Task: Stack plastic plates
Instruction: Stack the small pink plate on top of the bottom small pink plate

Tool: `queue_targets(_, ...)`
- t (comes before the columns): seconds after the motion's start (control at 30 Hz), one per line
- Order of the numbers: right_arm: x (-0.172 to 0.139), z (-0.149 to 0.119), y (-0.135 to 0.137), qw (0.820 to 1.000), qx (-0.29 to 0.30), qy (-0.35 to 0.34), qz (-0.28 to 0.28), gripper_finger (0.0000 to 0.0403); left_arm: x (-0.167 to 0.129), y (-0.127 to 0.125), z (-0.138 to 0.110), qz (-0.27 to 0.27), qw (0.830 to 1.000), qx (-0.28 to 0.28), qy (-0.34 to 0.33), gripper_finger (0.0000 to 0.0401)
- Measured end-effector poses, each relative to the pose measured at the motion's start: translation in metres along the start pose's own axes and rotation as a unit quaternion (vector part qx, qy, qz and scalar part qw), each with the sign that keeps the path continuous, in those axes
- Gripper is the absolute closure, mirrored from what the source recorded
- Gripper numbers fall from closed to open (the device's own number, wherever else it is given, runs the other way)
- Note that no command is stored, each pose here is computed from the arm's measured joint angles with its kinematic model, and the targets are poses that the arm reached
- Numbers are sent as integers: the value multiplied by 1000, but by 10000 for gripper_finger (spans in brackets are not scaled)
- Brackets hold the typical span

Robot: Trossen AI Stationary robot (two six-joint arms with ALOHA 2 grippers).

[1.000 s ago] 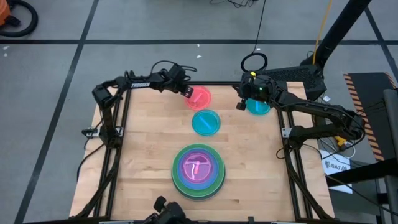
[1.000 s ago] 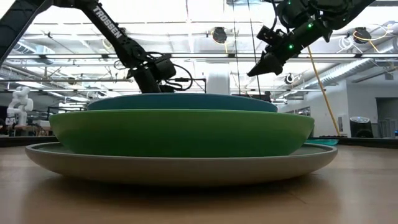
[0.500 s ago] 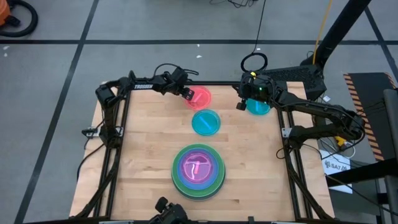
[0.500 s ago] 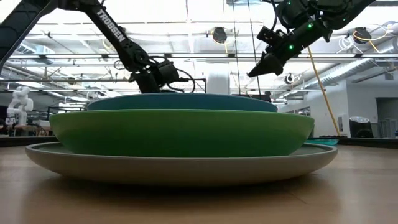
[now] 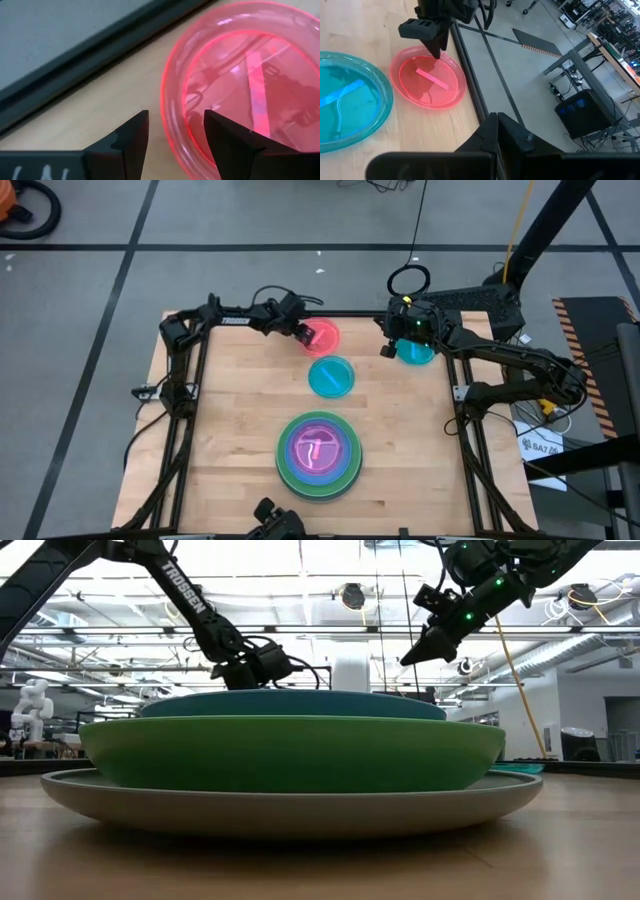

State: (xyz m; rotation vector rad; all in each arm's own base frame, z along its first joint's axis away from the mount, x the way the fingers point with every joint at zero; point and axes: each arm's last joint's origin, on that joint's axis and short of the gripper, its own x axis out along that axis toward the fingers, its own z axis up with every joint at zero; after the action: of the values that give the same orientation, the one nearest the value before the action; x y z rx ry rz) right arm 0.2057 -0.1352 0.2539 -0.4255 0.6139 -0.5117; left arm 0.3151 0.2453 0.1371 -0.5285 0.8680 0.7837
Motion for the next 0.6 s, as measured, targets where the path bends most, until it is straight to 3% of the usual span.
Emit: queue_targets(0.6, 0, -2, 1, 1000, -1, 11, 7, 399, 0, -5, -1, 12, 1000, 16, -3, 206)
